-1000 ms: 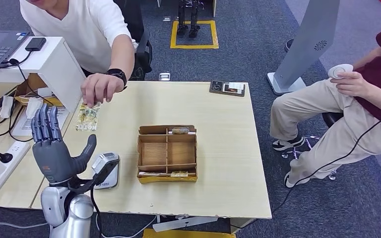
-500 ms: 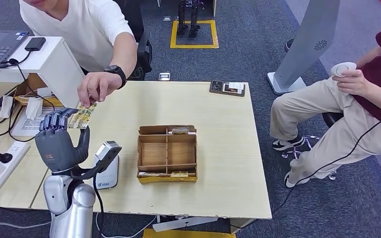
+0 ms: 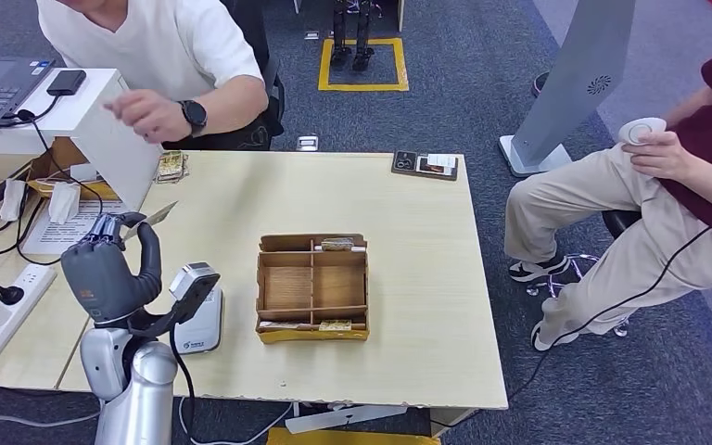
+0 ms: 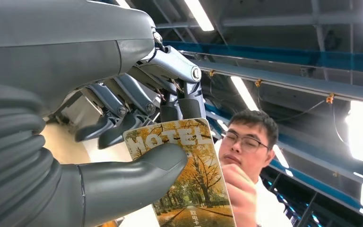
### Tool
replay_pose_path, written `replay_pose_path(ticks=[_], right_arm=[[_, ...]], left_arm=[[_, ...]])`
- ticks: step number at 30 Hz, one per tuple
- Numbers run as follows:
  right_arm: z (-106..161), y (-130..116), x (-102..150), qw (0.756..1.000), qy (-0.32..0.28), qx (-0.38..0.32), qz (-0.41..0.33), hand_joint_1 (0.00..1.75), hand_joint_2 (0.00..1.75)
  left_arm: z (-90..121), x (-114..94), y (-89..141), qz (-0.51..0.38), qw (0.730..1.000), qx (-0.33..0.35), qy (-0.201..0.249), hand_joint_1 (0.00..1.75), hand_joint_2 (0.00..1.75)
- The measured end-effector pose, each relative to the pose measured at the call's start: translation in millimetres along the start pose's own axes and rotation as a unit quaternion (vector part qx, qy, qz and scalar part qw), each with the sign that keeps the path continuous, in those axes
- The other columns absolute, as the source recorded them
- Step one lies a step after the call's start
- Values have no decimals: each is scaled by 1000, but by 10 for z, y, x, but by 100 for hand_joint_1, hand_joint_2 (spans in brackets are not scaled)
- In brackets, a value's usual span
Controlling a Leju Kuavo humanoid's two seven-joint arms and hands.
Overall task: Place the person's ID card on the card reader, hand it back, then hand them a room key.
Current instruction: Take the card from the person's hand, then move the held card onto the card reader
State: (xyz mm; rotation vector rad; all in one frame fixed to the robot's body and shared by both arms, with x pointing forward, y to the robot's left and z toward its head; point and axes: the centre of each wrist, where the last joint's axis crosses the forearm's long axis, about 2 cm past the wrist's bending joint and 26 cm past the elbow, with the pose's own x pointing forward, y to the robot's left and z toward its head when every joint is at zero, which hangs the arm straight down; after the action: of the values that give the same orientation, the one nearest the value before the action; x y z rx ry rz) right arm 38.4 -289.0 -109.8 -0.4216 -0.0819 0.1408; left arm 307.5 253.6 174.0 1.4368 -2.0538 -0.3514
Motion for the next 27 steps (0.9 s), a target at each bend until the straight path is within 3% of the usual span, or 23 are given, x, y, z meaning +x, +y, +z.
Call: replay_pose_path(ticks=[17,27], right_arm=[[-5,-10,0,1000,-6,0,-1,0,175],[-5,-10,-9,1000,-2,1,-11,0,175]], left_arm=[[2,-12,5,-14,1000,-6,-9,175,175],[151,-227,59,-91,995,-46,1,175,175]])
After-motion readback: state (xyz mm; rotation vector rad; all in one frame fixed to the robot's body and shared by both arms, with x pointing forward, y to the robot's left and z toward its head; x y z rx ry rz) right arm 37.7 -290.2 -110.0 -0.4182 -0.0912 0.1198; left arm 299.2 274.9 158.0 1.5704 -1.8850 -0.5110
